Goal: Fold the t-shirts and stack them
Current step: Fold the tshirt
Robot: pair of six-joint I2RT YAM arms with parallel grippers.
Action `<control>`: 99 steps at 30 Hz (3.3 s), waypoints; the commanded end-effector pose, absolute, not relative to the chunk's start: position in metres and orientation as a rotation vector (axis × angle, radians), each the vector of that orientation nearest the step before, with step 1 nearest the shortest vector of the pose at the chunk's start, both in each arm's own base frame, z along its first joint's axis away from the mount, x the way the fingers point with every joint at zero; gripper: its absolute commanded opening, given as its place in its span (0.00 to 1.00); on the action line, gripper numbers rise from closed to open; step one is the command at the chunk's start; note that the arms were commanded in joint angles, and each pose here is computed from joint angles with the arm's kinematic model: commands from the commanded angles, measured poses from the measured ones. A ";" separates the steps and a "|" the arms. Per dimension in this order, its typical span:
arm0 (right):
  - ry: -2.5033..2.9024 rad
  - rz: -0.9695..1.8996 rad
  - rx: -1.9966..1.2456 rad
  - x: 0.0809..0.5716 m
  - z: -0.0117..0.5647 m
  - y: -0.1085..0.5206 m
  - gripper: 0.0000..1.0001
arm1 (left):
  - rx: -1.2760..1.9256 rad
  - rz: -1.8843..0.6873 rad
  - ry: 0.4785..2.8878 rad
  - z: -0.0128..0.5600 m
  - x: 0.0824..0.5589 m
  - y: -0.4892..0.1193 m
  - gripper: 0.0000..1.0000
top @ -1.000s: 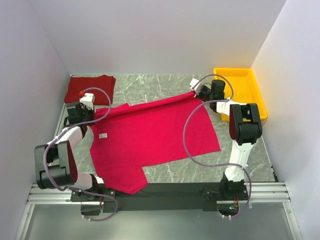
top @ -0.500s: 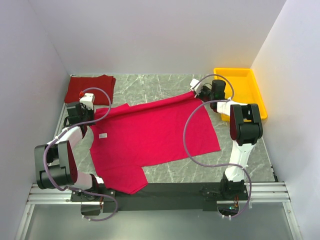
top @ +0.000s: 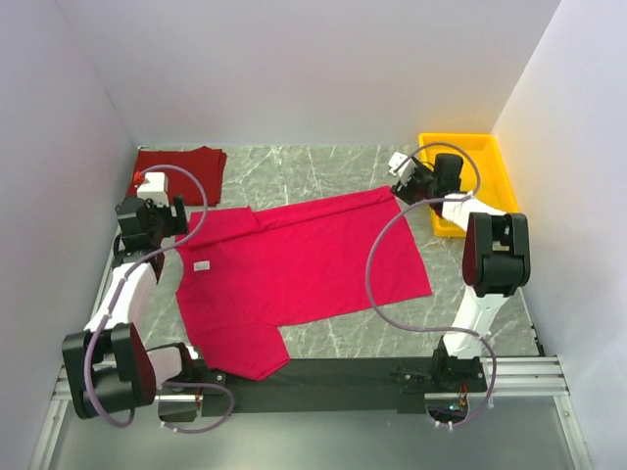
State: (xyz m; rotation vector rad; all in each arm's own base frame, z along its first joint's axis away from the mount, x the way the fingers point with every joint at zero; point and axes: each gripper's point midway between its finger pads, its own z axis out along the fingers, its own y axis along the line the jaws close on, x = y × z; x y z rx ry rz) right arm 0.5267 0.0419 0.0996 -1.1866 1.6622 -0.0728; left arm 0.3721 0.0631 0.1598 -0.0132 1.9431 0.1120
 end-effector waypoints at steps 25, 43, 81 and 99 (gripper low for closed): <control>2.457 0.404 -0.303 0.565 0.085 0.074 0.58 | -0.460 -0.225 1.968 0.168 0.366 0.040 0.89; 2.537 0.389 -0.299 0.571 0.046 0.071 0.54 | -0.458 -0.219 2.010 0.152 0.359 0.039 0.89; 2.313 0.463 -0.452 0.569 0.103 0.073 0.17 | -0.444 -0.196 2.009 0.155 0.351 0.040 0.89; 2.231 0.542 -0.828 0.522 0.105 0.074 0.21 | -0.428 -0.192 2.005 0.158 0.352 0.042 0.89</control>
